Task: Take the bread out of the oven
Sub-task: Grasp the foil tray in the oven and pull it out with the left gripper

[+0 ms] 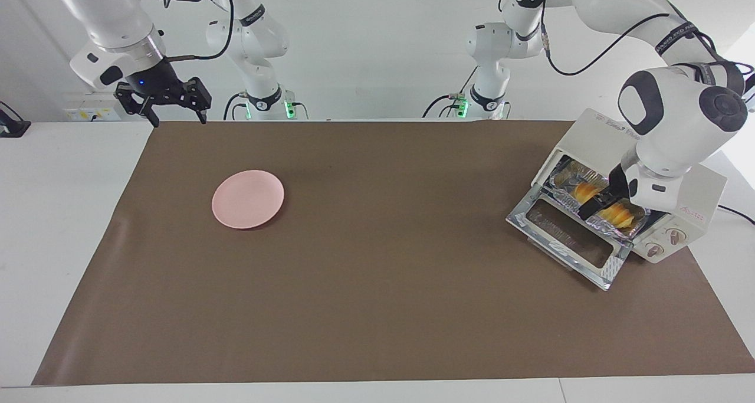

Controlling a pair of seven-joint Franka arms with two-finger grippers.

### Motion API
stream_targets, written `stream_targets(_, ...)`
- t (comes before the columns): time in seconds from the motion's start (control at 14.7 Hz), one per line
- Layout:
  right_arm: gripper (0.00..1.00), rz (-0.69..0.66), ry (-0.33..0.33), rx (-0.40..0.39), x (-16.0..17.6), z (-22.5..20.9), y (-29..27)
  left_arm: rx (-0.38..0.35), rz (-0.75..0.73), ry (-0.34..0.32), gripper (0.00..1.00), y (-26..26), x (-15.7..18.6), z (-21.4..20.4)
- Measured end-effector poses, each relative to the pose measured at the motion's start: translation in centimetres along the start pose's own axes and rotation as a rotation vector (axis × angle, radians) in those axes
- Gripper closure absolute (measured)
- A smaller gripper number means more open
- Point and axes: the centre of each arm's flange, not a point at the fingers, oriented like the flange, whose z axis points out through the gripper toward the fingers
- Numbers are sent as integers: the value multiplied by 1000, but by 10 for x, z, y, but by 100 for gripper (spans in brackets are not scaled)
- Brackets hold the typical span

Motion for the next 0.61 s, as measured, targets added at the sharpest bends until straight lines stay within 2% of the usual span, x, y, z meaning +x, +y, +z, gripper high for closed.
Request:
stream_targets(0.2, 0, 0, 0, 0, 0, 0, 0, 23, -102, -1, 0, 3, 0, 36)
stream_targets(0.61, 0, 0, 0, 0, 0, 0, 0, 45, -119, -8, 0, -4, -8, 84)
